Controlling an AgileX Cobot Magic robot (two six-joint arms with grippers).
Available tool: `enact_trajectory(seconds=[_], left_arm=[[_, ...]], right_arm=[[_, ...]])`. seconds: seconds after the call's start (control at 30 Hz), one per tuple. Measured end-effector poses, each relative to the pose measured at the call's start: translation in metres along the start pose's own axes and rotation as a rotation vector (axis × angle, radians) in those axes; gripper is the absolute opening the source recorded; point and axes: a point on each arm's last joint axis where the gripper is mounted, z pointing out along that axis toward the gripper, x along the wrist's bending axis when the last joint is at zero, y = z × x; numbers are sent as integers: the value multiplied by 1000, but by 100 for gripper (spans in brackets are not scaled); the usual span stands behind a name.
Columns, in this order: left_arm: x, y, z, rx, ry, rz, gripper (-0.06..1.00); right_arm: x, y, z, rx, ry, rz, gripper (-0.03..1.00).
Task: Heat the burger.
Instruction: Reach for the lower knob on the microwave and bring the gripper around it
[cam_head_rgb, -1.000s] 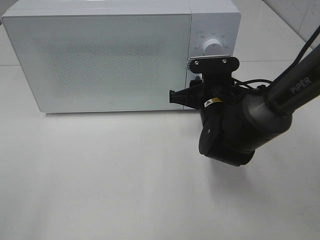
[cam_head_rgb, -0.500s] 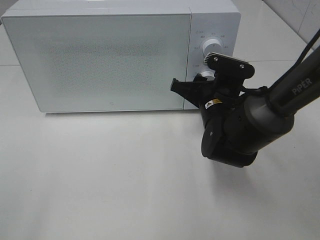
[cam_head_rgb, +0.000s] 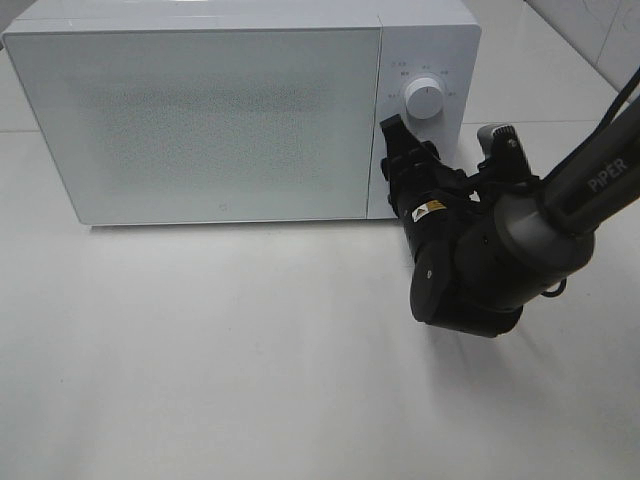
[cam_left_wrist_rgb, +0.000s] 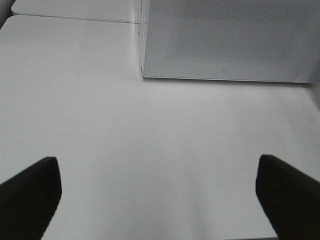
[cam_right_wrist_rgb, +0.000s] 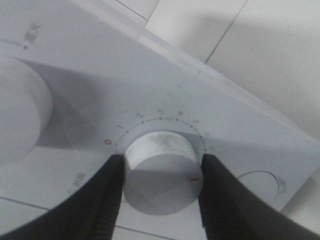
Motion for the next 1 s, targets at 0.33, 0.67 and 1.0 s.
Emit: enact_trajectory(seconds=[0.33, 0.67, 1.0], left_arm=[[0, 0, 0, 0, 0, 0, 98], [0, 0, 0, 0, 0, 0, 98], [0, 0, 0, 0, 0, 0, 98]], right_arm=[[0, 0, 0, 9, 11, 382, 44], [1, -1, 0, 19, 16, 536, 44], [1, -1, 0, 20, 16, 544, 44]])
